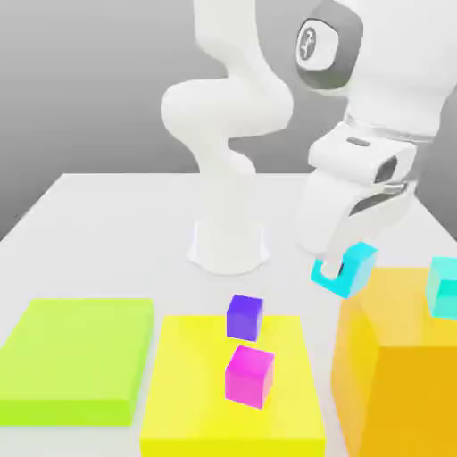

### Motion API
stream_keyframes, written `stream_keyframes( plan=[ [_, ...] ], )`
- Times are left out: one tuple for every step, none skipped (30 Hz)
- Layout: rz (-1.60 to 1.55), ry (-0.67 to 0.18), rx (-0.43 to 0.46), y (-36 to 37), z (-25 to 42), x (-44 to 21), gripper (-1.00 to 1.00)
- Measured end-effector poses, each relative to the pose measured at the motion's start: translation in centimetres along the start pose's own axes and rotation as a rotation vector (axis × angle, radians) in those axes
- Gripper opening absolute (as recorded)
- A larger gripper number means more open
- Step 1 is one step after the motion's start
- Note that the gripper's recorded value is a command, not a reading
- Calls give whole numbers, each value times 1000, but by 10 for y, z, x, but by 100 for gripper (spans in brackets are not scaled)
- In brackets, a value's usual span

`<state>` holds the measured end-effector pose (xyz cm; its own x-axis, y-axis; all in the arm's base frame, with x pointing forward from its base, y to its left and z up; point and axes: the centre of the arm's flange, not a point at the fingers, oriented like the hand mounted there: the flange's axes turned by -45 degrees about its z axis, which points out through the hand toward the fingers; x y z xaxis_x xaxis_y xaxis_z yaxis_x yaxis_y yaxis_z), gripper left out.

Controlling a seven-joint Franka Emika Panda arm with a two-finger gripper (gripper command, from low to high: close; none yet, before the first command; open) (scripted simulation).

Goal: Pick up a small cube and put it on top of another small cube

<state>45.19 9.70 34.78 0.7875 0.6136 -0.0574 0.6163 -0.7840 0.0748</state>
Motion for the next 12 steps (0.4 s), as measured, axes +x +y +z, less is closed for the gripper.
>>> stream_keyframes(
  plan=[
    [58, 12, 22, 13, 8, -9, -100],
    [117, 23, 44, 26, 16, -18, -100],
    [177, 35, 64, 38, 24, -29, -100],
    [214, 42, 75, 45, 35, -34, -100],
    [235, 46, 81, 49, 48, -37, -100],
    [243, 47, 84, 50, 62, -37, -100],
    [250, 48, 84, 50, 77, -38, -100],
    [254, 48, 84, 50, 90, -38, 100],
    [256, 48, 84, 51, 90, -39, 100],
    [257, 48, 84, 51, 90, -39, 100],
    [259, 48, 84, 52, 90, -40, 100],
    [260, 47, 84, 52, 90, -40, 100]
  ],
)
